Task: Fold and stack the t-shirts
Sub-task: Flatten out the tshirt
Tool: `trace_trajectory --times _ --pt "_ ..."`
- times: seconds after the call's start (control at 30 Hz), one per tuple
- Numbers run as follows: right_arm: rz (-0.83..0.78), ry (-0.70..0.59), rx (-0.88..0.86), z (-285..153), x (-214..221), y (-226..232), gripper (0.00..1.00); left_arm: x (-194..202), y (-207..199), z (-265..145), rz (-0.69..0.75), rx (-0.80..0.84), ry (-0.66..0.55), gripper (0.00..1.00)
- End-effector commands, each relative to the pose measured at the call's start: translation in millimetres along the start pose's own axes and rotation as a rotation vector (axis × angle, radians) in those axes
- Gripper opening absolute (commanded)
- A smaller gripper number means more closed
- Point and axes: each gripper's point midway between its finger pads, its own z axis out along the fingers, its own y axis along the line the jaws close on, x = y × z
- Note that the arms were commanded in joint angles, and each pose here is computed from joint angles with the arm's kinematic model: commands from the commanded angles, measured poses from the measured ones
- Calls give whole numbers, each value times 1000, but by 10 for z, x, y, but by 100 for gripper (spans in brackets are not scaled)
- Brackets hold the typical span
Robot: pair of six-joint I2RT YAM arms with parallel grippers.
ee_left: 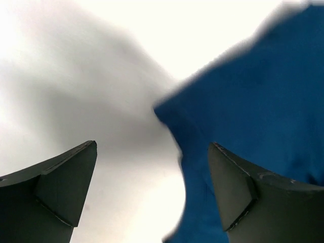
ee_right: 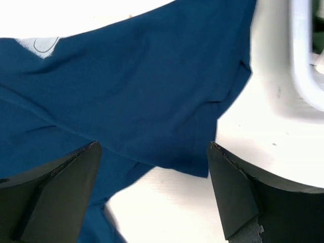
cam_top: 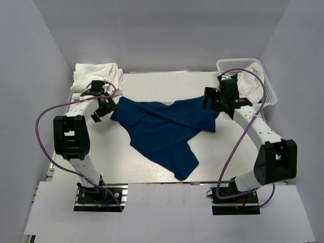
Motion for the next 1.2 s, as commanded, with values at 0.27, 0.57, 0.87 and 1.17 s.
trace_trajectory --times 0.27,0.57,0.87,1.17 --pt "39 15 121 -93 147 -243 90 -130 -329 430 -34 232 14 79" --pt "59 70 214 -41 293 -424 90 131 -101 553 -42 166 67 2" --pt "61 192 268 55 694 -568 90 -28 -152 324 -44 186 32 0" --pt "86 308 179 379 997 -429 90 -369 -289 -135 -37 245 -50 0"
